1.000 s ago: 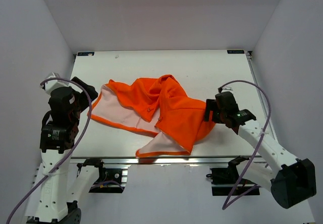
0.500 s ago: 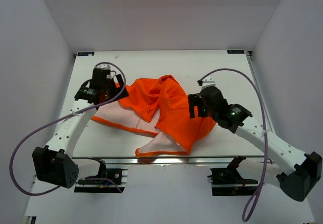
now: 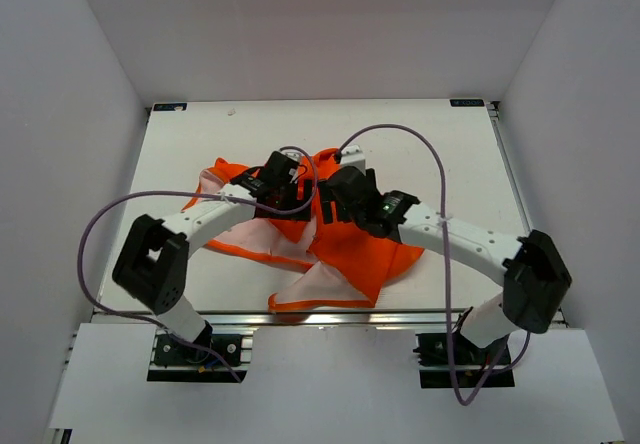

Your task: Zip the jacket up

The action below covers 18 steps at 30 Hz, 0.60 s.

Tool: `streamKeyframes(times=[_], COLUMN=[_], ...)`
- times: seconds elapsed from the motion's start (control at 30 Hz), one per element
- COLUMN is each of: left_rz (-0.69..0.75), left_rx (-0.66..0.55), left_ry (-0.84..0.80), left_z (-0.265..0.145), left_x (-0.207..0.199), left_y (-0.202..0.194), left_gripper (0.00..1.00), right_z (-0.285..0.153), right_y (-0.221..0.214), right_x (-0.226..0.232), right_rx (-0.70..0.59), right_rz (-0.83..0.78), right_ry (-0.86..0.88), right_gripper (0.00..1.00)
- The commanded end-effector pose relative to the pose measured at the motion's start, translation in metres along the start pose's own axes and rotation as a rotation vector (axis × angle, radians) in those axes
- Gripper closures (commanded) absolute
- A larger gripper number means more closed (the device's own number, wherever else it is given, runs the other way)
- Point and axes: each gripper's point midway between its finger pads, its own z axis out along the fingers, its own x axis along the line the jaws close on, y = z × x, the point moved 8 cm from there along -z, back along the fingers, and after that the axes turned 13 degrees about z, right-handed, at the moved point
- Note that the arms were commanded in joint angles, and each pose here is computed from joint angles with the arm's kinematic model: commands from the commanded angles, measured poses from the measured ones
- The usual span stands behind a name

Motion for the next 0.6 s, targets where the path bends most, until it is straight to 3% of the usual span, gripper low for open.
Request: streamKeyframes(times=[0.0, 0.1, 0.33, 0.43, 0.47, 0.53, 0.57], left_rz=[0.015, 0.02, 0.024, 0.029, 0.03, 0.032, 0.03], left_rx=[-0.063, -0.064, -0.053, -0.058, -0.061, -0.074, -0.08], left_ry=[-0.007, -0.035, -0.057, -0.081, -0.083, -0.077, -0.078], left_z=[0.011, 0.027, 0.057, 0.067, 0.069, 0.073, 0.074], left_x=[-0.006, -0.011, -0.017, -0.02, -0.021, -0.022, -0.022], left_y=[0.022, 0.021, 0.021, 0.026, 0.028, 0.033, 0.035], left_gripper=[0.04, 0.07, 0.12, 0.15, 0.17, 0.25, 0.31], right_z=[0.015, 0.039, 0.081, 0.089, 0.09, 0.089, 0.089], right_y=[0.033, 0.024, 0.01, 0.008, 0.007, 0.013, 0.013], right_x=[0.025, 0.027, 0.016, 0.012, 0.01, 0.006, 0.003], right_rx=[-0.15, -0.137, -0.103, -0.076, -0.078, -0.094, -0.091], right_rz=[0.096, 0.065, 0.092, 0.106, 0.113, 0.128, 0.13], right_ry=[0.014, -0.027, -0.132, -0.126, -0.133, -0.135, -0.134], right_gripper=[0.15, 0.23, 0.22, 0.31, 0.4, 0.48, 0.63])
